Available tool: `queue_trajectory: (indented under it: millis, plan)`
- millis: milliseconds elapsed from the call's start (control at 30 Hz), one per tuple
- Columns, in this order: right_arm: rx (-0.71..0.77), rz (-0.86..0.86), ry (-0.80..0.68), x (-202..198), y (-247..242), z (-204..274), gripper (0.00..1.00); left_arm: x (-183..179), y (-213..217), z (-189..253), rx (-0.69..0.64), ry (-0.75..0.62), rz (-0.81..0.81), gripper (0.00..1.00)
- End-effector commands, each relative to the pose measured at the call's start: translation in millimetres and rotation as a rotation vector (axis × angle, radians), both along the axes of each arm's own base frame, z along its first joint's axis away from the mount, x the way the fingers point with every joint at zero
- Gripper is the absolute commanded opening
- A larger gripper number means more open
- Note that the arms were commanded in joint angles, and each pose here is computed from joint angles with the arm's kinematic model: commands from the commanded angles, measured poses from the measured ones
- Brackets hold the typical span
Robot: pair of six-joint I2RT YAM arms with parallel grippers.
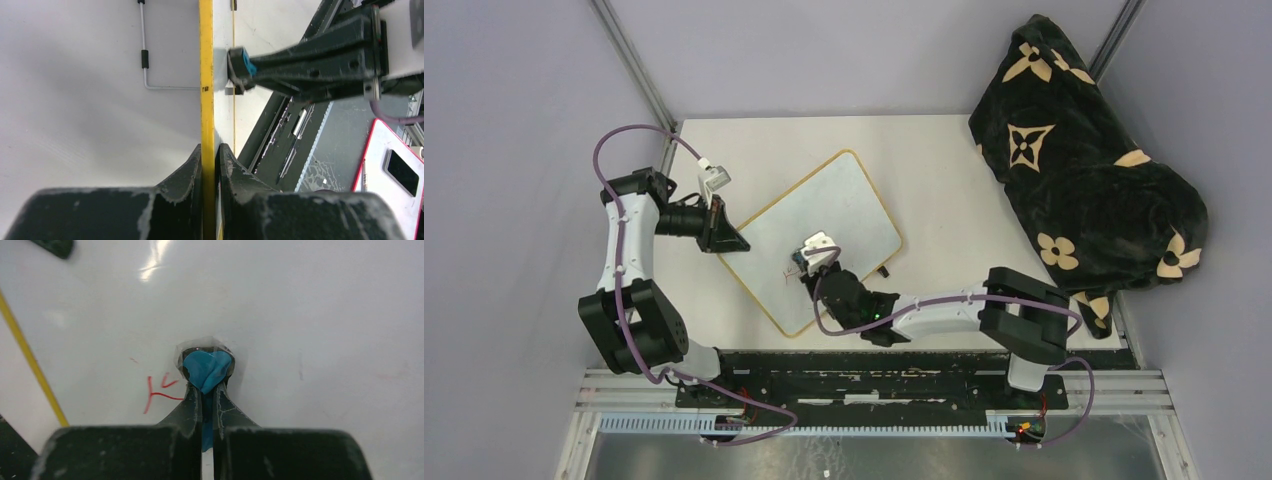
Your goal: Erase the whiteboard
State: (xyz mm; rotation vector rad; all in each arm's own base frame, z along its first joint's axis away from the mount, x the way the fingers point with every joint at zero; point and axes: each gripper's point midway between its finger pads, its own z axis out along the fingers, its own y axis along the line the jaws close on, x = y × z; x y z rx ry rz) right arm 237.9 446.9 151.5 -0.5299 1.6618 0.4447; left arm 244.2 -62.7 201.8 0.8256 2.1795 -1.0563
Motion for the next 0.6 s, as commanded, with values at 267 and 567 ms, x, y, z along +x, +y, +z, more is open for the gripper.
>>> queue_trajectory:
  millis: [267,567]
  plan:
    - [-0.012,-0.083,0.055,33.9,-44.0,-15.7,0.01,4.2,-1.1,1.0,0.028,-0.03,-0.018,0.03]
    - [-0.037,0.108,0.033,-29.0,34.9,-13.1,0.01,3.9,-1.4,-1.5,0.024,-0.023,-0.014,0.03]
